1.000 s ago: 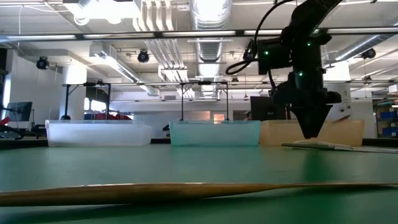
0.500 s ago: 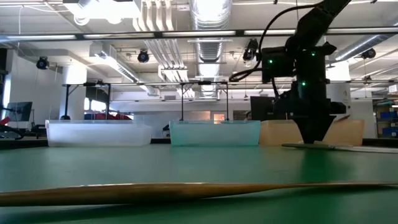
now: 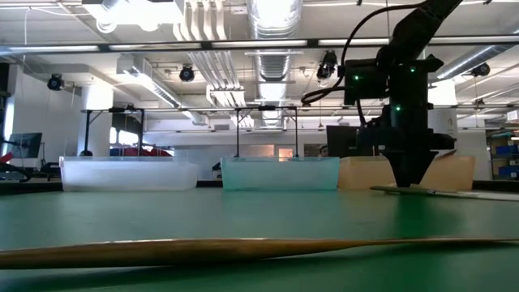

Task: Sort silverware by color (type)
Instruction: Put the top right gold and silver knife into the blue bin

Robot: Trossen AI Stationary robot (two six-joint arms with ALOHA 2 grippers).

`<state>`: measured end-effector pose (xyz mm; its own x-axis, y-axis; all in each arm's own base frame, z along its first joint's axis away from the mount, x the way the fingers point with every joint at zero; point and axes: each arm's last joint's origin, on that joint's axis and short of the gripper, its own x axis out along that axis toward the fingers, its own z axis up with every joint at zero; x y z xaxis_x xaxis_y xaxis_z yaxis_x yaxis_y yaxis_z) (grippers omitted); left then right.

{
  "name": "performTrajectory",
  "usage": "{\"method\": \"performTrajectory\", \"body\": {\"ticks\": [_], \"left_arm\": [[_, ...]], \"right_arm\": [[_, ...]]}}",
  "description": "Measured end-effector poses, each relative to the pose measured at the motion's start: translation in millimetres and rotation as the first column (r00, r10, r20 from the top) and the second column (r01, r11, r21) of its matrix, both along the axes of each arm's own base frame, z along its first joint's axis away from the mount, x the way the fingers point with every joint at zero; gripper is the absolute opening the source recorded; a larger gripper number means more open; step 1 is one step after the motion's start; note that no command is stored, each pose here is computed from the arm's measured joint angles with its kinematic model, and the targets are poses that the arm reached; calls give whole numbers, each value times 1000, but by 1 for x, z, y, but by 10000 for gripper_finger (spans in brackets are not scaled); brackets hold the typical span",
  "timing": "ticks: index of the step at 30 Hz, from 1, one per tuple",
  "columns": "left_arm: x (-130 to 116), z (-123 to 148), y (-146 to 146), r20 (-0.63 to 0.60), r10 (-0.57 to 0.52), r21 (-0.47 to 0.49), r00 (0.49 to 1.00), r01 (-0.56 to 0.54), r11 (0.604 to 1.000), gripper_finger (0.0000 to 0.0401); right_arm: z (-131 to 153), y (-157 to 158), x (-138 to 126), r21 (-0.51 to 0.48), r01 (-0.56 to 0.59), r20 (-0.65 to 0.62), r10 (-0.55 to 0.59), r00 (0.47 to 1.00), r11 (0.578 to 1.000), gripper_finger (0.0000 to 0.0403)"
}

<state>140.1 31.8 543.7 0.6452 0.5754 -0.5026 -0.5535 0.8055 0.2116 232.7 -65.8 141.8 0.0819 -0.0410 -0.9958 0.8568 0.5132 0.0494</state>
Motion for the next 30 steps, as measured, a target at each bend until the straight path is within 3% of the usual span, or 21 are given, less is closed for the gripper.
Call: {"method": "performTrajectory", "body": {"ticks": [5,11,14,18,20,22,25,28,30], "left_arm": [[0,0,0,-5,-5,7,1000,5,1000,112],[-1,0,0,-9,-10,13,1000,10,1000,112],[-1,0,0,-10,-11,14,1000,11,1000,112],[-1,0,0,-10,-11,15,1000,11,1000,112],[-1,0,0,-13,-13,17,1000,13,1000,112],[-1,0,0,-15,-15,20,1000,15,1000,112],[-1,0,0,-15,-15,20,1000,15,1000,112],[-1,0,0,-16,-15,20,1000,15,1000,112],[-1,0,0,-16,-15,20,1000,15,1000,112]], "right_arm": [[11,0,2,-11,1,49,-1,999,1000,67],[45,-3,8,-64,8,159,2,987,998,67],[71,-5,11,-134,10,240,22,971,991,67],[111,-10,20,-309,-15,356,130,926,951,67],[130,-13,28,-446,-38,398,237,886,894,67],[147,-17,38,-594,-64,406,367,837,802,67],[166,-22,54,-796,-146,306,598,741,588,67],[171,-28,71,-911,-197,146,729,668,363,67],[166,-35,81,-929,-226,76,749,658,293,67]]}}
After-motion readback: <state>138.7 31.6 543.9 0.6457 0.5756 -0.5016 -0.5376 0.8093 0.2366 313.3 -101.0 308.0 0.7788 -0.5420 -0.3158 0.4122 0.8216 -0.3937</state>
